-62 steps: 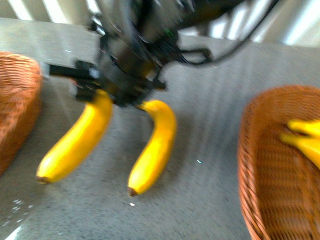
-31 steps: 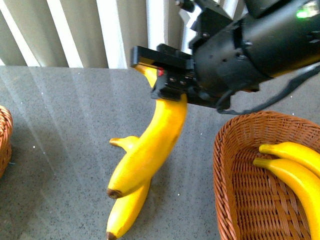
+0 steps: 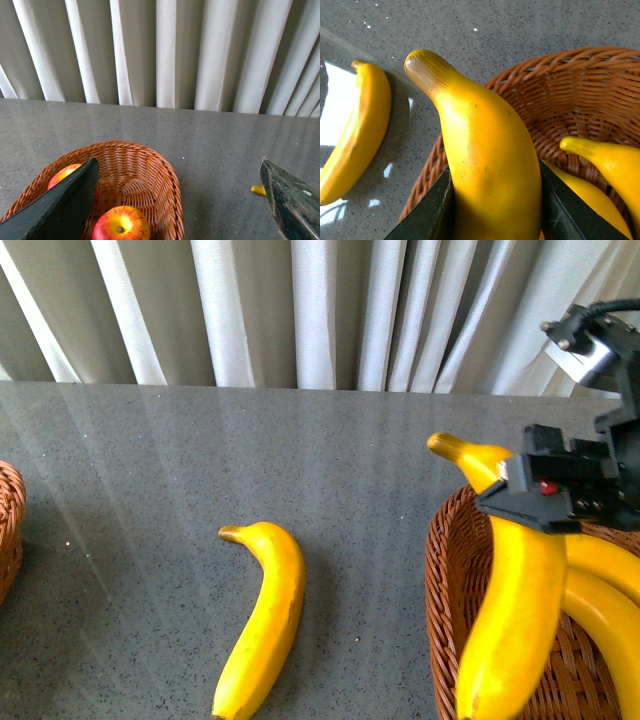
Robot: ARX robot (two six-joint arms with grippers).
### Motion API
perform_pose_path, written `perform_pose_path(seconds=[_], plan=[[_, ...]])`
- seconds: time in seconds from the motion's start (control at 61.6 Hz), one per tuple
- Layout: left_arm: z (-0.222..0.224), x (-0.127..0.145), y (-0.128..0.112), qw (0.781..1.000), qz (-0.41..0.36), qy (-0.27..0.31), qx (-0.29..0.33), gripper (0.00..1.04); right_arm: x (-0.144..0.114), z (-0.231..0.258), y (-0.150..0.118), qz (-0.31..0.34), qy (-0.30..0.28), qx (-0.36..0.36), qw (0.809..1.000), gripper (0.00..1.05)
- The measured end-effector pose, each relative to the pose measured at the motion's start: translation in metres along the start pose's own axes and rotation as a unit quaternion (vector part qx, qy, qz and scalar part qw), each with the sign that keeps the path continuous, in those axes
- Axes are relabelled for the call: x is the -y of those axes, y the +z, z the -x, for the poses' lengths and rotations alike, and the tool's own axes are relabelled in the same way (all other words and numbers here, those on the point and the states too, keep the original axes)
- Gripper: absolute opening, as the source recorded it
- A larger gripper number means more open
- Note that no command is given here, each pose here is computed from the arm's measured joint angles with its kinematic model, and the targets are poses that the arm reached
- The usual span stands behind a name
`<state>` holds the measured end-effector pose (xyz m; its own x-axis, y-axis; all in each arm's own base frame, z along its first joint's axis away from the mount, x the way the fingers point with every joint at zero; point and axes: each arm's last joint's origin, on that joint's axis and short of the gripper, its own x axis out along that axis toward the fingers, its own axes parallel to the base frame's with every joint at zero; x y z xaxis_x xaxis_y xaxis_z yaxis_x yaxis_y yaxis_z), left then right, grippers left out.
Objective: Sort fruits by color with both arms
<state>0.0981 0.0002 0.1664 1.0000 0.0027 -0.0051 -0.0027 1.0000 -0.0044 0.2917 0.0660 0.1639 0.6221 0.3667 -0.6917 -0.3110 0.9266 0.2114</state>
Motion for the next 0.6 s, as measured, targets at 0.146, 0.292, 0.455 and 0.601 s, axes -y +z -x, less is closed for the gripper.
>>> perform_pose_path(seconds=[0.146,0.292,0.455,0.601], plan=[[0.000,0.000,0.000,1.000,0.000,0.000,0.000,0.96,0.011,0.001,-0.001,-0.002,-0.005,0.003,1.000,0.35],[0.000,0.000,0.000,1.000,0.000,0.000,0.000,0.96,0.020,0.001,-0.006,0.006,-0.012,-0.005,1.000,0.35],[0.000,0.000,0.000,1.000,0.000,0.000,0.000,0.96,0.025,-0.003,-0.014,0.017,-0.021,-0.020,0.999,0.35],[0.000,0.000,0.000,1.000,0.000,0.000,0.000,0.96,0.028,-0.009,-0.022,0.027,-0.028,-0.037,0.999,0.54]])
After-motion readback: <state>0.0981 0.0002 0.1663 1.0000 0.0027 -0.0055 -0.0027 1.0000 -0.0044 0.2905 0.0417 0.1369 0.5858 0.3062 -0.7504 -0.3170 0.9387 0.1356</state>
